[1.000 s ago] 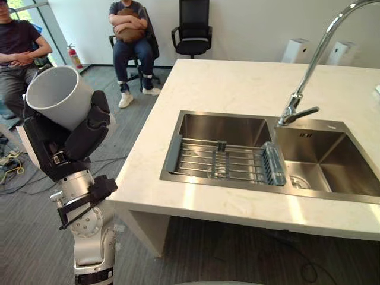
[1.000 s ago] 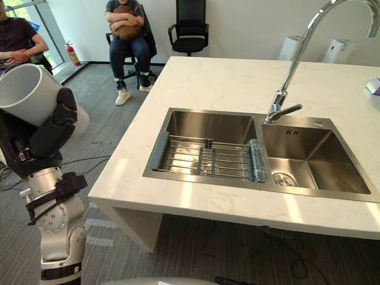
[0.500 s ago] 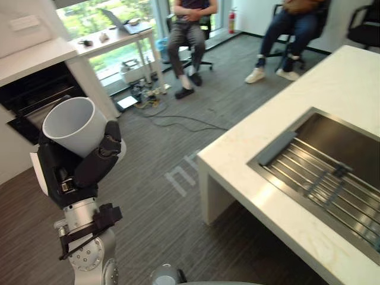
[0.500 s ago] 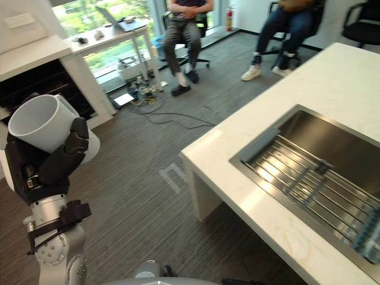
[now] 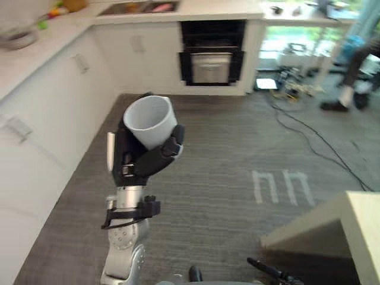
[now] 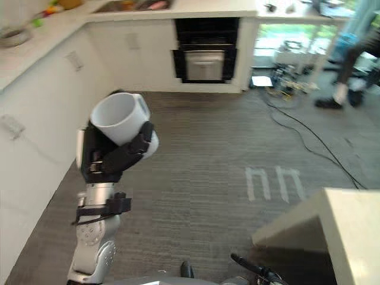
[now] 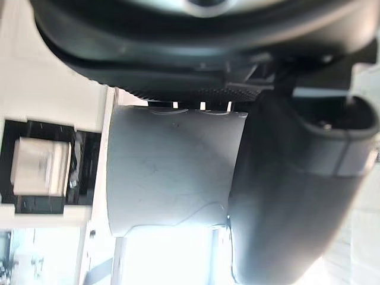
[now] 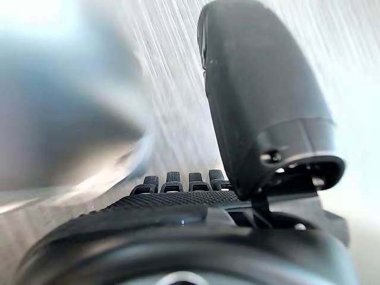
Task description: Walk over to the sink, pick up the cup, carry it to the dishwasher, place the cup inside the dishwasher, then close the dishwasher door
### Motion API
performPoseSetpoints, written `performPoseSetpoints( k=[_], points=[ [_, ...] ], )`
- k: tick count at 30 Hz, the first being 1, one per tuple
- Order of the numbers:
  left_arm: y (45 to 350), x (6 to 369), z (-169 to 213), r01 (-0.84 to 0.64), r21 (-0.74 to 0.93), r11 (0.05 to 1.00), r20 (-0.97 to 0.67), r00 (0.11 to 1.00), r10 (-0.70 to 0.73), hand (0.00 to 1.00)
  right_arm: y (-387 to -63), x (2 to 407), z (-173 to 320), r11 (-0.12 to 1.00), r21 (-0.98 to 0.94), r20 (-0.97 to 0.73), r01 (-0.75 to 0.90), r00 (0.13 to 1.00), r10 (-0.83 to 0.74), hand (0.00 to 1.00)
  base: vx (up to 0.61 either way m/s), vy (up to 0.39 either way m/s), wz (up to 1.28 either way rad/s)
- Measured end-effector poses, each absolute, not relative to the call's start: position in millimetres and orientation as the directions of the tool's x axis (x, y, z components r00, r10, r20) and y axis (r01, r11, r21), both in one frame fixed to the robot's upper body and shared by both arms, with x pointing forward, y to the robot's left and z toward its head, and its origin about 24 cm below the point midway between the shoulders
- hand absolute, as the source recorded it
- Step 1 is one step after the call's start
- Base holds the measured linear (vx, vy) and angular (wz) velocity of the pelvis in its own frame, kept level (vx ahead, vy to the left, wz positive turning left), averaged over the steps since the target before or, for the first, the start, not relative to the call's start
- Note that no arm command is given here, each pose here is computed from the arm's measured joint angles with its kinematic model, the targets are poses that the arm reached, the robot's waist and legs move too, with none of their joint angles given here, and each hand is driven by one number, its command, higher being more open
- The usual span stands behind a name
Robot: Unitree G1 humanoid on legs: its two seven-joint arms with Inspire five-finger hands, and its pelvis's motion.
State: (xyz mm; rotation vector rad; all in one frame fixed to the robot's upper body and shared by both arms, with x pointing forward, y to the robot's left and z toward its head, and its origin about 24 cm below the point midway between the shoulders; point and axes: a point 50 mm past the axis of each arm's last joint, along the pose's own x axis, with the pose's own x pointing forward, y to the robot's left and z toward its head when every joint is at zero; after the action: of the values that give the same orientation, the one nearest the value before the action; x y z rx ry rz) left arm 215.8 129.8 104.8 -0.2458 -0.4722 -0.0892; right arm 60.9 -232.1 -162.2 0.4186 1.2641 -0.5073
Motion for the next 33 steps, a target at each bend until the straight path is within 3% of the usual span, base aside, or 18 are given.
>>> performPoseSetpoints(
  k=[9, 12, 16, 20, 21, 26, 31, 33],
  points=[
    [121.8, 217.1, 88.7, 0.168, -0.168, 0.971, 0.388, 0.917, -0.091, 0.0, -219.8, 86.6, -159.9, 0.81, 0.096, -0.963, 0.578, 0.259, -0.071, 1.0, 0.12, -0.1, 0.07],
    [118.1, 217.5, 86.7, 0.221, -0.117, 0.968, 0.38, 0.911, -0.162, 0.0, -211.8, 68.9, -164.3, 0.817, 0.085, -0.974, 0.57, 0.219, -0.052, 1.0, 0.3, -0.253, 0.37],
    [97.3, 215.3, 93.0, 0.319, -0.147, 0.936, 0.412, 0.88, -0.235, 0.0, -223.4, 59.0, -161.1, 0.8, 0.076, -0.964, 0.595, 0.248, -0.093, 1.0, 0.29, -0.273, 0.4],
    [82.2, 213.3, 105.1, 0.406, -0.159, 0.9, 0.463, 0.836, -0.296, 0.0, -221.0, 57.5, -160.9, 0.757, 0.103, -0.957, 0.645, 0.271, -0.101, 1.0, 0.26, -0.218, 0.34],
    [91.9, 213.7, 101.4, 0.399, -0.112, 0.91, 0.454, 0.835, -0.311, 0.0, -203.3, 55.1, -167.1, 0.667, 0.133, -0.959, 0.733, 0.266, -0.101, 1.0, 0.13, -0.117, 0.02],
    [93.3, 214.4, 102.0, 0.391, -0.116, 0.913, 0.457, 0.837, -0.3, 0.0, -203.4, 55.0, -166.3, 0.669, 0.137, -0.956, 0.73, 0.274, -0.104, 1.0, 0.0, 0.002, -0.12],
    [104.8, 221.0, 107.3, 0.287, -0.172, 0.942, 0.475, 0.862, -0.175, 0.0, -201.4, 59.4, -162.0, 0.704, 0.134, -0.945, 0.698, 0.305, -0.122, 1.0, 0.01, 0.017, -0.1],
    [117.2, 224.3, 108.9, 0.188, -0.221, 0.957, 0.476, 0.877, -0.063, 0.0, -201.3, 57.9, -161.8, 0.721, 0.12, -0.946, 0.682, 0.299, -0.126, 1.0, 0.05, 0.049, 0.14]
  ],
)
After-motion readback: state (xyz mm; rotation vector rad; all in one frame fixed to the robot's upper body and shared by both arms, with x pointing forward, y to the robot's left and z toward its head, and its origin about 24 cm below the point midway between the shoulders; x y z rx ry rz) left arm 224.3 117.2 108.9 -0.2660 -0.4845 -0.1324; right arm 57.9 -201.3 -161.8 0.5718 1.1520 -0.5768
